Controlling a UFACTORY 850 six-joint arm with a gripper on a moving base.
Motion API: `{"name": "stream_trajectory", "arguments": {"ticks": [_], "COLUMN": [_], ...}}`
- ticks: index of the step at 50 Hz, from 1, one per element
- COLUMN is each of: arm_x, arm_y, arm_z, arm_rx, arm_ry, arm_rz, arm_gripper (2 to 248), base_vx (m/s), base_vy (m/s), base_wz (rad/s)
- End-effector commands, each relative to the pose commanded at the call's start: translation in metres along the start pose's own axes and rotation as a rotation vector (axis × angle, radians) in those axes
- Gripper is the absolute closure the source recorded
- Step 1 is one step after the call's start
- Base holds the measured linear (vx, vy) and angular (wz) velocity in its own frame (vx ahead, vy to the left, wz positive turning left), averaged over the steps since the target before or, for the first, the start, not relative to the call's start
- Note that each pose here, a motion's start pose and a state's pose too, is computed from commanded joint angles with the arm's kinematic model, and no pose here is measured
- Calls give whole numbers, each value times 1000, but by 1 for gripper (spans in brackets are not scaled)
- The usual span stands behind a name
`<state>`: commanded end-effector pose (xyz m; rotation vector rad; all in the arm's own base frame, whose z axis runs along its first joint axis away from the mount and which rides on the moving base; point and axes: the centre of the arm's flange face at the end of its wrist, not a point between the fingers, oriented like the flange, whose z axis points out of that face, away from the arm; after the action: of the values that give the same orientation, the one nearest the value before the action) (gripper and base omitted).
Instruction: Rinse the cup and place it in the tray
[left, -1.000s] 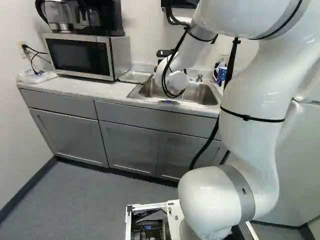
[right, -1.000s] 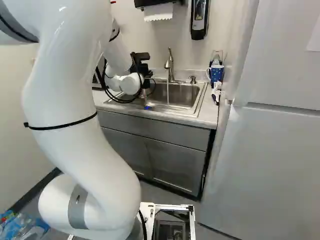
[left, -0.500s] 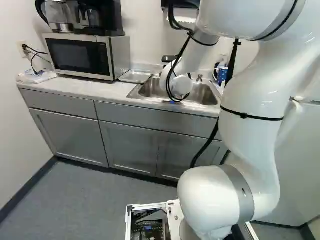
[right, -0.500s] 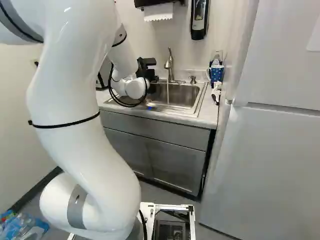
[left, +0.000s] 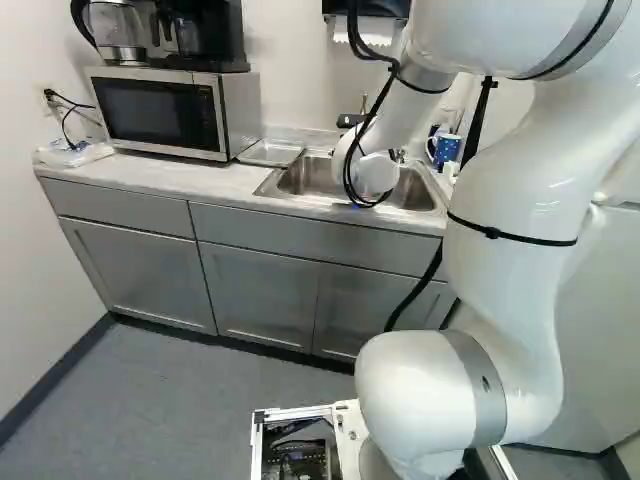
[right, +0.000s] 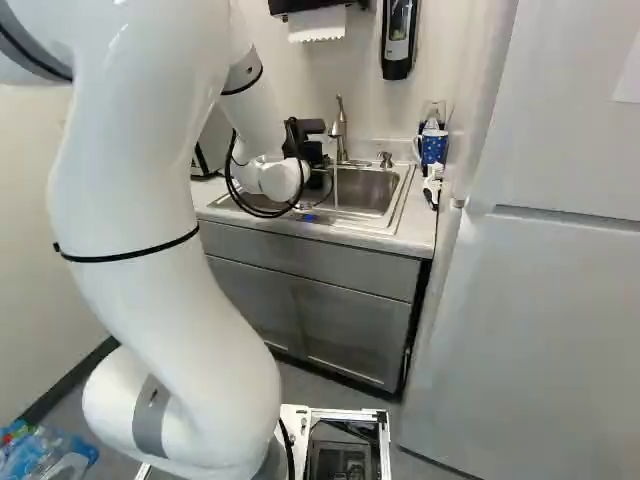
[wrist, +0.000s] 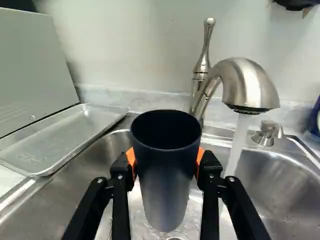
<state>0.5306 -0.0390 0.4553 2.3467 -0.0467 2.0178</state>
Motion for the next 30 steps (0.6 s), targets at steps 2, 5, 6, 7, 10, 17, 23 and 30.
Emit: {"name": "stream_trajectory", "arguments": {"ticks": [2, 5, 6, 7, 10, 17, 23, 30], "arm_x": [0, 0, 0, -1, -1, -1, -2, -2], "arm_y": [3, 7, 9, 10, 15, 25, 34, 45], "arm_z": [-1, -3, -4, -4, -6, -10, -13, -16], "arm_rx": [-5, -14, -16, -19, -28, -48, -65, -86], "arm_ry": [0, -1, -1, -2, -2, -3, -4, -5], "arm_rz": [1, 2, 3, 3, 4, 7, 10, 13], "arm_gripper": [124, 124, 124, 124, 124, 124, 124, 124], "base_vx": [0, 0, 0, 0, 0, 0, 0, 0], "base_vy": [0, 0, 0, 0, 0, 0, 0, 0], "base_wz": [0, 0, 0, 0, 0, 0, 0, 0]}}
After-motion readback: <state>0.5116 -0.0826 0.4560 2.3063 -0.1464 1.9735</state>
